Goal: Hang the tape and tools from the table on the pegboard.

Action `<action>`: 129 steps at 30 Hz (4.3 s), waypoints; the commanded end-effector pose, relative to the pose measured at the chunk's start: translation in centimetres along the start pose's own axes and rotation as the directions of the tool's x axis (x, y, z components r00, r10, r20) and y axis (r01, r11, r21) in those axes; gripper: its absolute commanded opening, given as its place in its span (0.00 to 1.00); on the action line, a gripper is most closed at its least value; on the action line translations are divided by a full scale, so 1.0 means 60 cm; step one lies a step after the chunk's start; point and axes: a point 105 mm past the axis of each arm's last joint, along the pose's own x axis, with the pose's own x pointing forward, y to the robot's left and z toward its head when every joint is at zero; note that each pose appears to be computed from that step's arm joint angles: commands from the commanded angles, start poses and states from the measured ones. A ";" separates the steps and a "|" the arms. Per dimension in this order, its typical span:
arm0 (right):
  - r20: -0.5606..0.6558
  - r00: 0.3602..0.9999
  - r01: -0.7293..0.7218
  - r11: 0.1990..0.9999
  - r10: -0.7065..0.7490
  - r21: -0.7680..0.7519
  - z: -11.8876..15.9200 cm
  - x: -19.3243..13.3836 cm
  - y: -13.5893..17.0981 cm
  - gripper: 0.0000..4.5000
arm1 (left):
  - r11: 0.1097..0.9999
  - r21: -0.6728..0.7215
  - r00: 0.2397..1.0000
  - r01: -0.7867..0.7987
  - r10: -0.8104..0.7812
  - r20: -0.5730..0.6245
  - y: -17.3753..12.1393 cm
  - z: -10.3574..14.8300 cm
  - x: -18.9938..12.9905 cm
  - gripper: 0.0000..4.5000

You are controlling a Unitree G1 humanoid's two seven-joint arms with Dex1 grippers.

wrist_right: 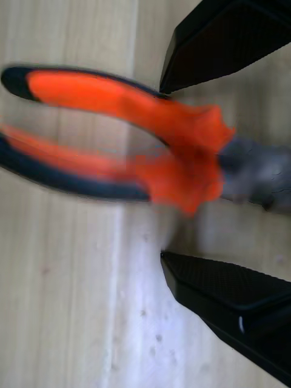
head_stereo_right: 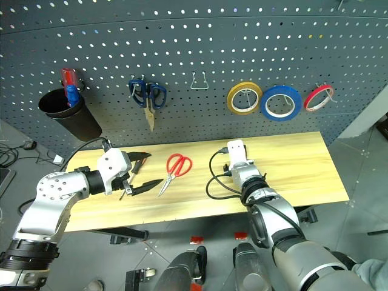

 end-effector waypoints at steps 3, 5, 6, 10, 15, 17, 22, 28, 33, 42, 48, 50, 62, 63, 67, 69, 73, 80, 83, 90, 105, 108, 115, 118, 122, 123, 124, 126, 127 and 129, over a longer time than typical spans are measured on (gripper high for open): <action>-0.022 1.000 -0.010 0.999 0.011 0.031 -0.007 0.001 -0.006 0.99 | 1.000 0.016 1.000 -0.010 0.009 0.009 0.000 0.001 -0.003 1.00; -0.039 0.999 -0.030 0.999 0.031 0.030 -0.013 0.002 -0.003 0.99 | 1.000 0.015 1.000 -0.011 0.011 0.009 0.000 0.000 -0.003 1.00; -0.051 0.998 -0.038 0.999 0.040 0.029 -0.019 0.002 -0.002 0.99 | 1.000 0.015 1.000 -0.011 0.011 0.009 0.000 0.000 -0.002 1.00; -0.069 0.996 -0.043 0.997 0.048 0.066 -0.034 0.004 -0.005 0.99 | 1.000 0.016 1.000 -0.011 0.011 0.012 -0.001 -0.001 0.000 1.00; -0.034 0.998 -0.051 0.995 0.054 0.082 -0.021 0.004 -0.003 0.99 | 1.000 0.016 1.000 -0.012 0.011 0.011 -0.001 -0.003 0.001 1.00; -0.028 0.998 -0.051 0.995 0.053 0.081 -0.018 0.004 -0.002 0.99 | 1.000 0.016 1.000 -0.011 0.010 0.010 -0.002 -0.003 0.001 1.00; -0.005 0.999 -0.054 0.998 0.054 0.045 -0.013 0.004 0.000 0.75 | 1.000 0.000 1.000 -0.020 0.020 0.018 -0.002 -0.003 0.001 1.00; 0.024 0.996 -0.092 0.995 0.091 0.036 -0.002 0.003 -0.007 0.47 | 0.998 -0.042 0.998 -0.048 0.050 0.036 -0.004 -0.003 -0.002 1.00; 0.066 0.986 -0.154 0.988 0.155 -0.013 0.015 -0.013 -0.027 0.47 | 0.993 -0.096 0.995 -0.068 0.074 0.060 -0.013 0.002 -0.007 1.00; 0.250 0.943 -0.210 0.976 0.218 -0.057 0.007 -0.162 -0.049 0.47 | 0.957 -0.245 0.976 -0.154 0.186 0.112 -0.032 0.015 -0.018 1.00; 0.405 0.888 -0.245 0.969 0.219 0.012 0.026 -0.231 -0.023 0.47 | 0.909 -0.337 0.949 -0.245 0.296 0.107 -0.031 0.013 -0.037 1.00; 0.493 0.847 -0.236 0.972 0.198 0.014 0.053 -0.247 -0.025 0.47 | 0.896 -0.354 0.940 -0.268 0.323 0.106 -0.028 0.014 -0.042 1.00; 0.923 0.325 -0.041 0.978 0.207 -0.204 0.241 -0.419 0.001 0.47 | 0.848 -0.424 0.891 -0.319 0.421 0.172 -0.007 0.067 -0.064 1.00; 0.935 0.290 -0.030 0.979 0.204 -0.204 0.254 -0.427 0.004 0.47 | 0.846 -0.427 0.889 -0.319 0.423 0.175 -0.006 0.072 -0.065 1.00; 0.965 0.166 -0.011 0.979 0.202 -0.203 0.304 -0.452 0.024 0.47 | 0.837 -0.444 0.878 -0.320 0.438 0.193 0.002 0.091 -0.066 1.00; 0.975 0.094 -0.013 0.979 0.203 -0.203 0.333 -0.466 0.042 0.47 | 0.825 -0.458 0.866 -0.330 0.458 0.200 0.011 0.100 -0.067 1.00; 0.979 0.015 -0.025 0.979 0.205 -0.204 0.370 -0.472 0.071 0.47 | 0.796 -0.451 0.855 -0.403 0.504 0.125 0.031 0.089 -0.073 1.00; 0.975 -0.049 -0.023 0.976 0.215 -0.216 0.404 -0.456 0.107 0.47 | 0.778 -0.403 0.825 -0.483 0.558 0.088 0.058 0.090 -0.078 1.00; 0.975 -0.048 -0.013 0.976 0.215 -0.216 0.413 -0.439 0.118 0.47 | 0.790 -0.390 0.832 -0.474 0.547 0.096 0.060 0.094 -0.069 1.00; 0.969 -0.004 0.016 0.969 0.245 -0.245 0.420 -0.393 0.146 0.47 | 0.804 -0.374 0.836 -0.463 0.536 0.115 0.070 0.102 -0.052 1.00; 0.970 0.079 0.115 0.964 0.231 -0.239 0.430 -0.338 0.136 0.47 | 0.821 -0.363 0.849 -0.441 0.513 0.128 0.069 0.106 -0.043 1.00; 0.970 0.094 0.134 0.963 0.224 -0.236 0.426 -0.328 0.128 0.47 | 0.824 -0.359 0.852 -0.439 0.508 0.124 0.069 0.104 -0.043 1.00; 0.969 0.138 0.184 0.956 0.204 -0.228 0.416 -0.303 0.110 0.47 | 0.837 -0.340 0.862 -0.429 0.492 0.122 0.068 0.107 -0.045 1.00; 0.970 0.154 0.202 0.955 0.187 -0.216 0.412 -0.294 0.100 0.47 | 0.840 -0.335 0.867 -0.426 0.485 0.114 0.066 0.105 -0.050 1.00; 0.968 0.187 0.217 0.954 0.166 -0.205 0.399 -0.276 0.088 0.47 | 0.842 -0.332 0.872 -0.425 0.480 0.101 0.062 0.100 -0.052 1.00; 0.967 0.195 0.225 0.952 0.166 -0.209 0.395 -0.271 0.088 0.47 | 0.842 -0.332 0.872 -0.424 0.479 0.101 0.061 0.099 -0.053 1.00; 0.965 0.205 0.230 0.950 0.164 -0.210 0.391 -0.266 0.087 0.47 | 0.843 -0.332 0.872 -0.423 0.478 0.101 0.061 0.100 -0.053 1.00; 0.959 0.234 0.240 0.947 0.158 -0.215 0.381 -0.253 0.082 0.47 | 0.847 -0.331 0.876 -0.417 0.471 0.102 0.059 0.101 -0.049 1.00; 0.957 0.244 0.243 0.946 0.155 -0.215 0.378 -0.248 0.079 0.47 | 0.848 -0.331 0.878 -0.414 0.468 0.102 0.058 0.101 -0.047 1.00; 0.954 0.262 0.247 0.946 0.144 -0.210 0.371 -0.240 0.073 0.47 | 0.850 -0.332 0.879 -0.410 0.465 0.104 0.057 0.101 -0.045 1.00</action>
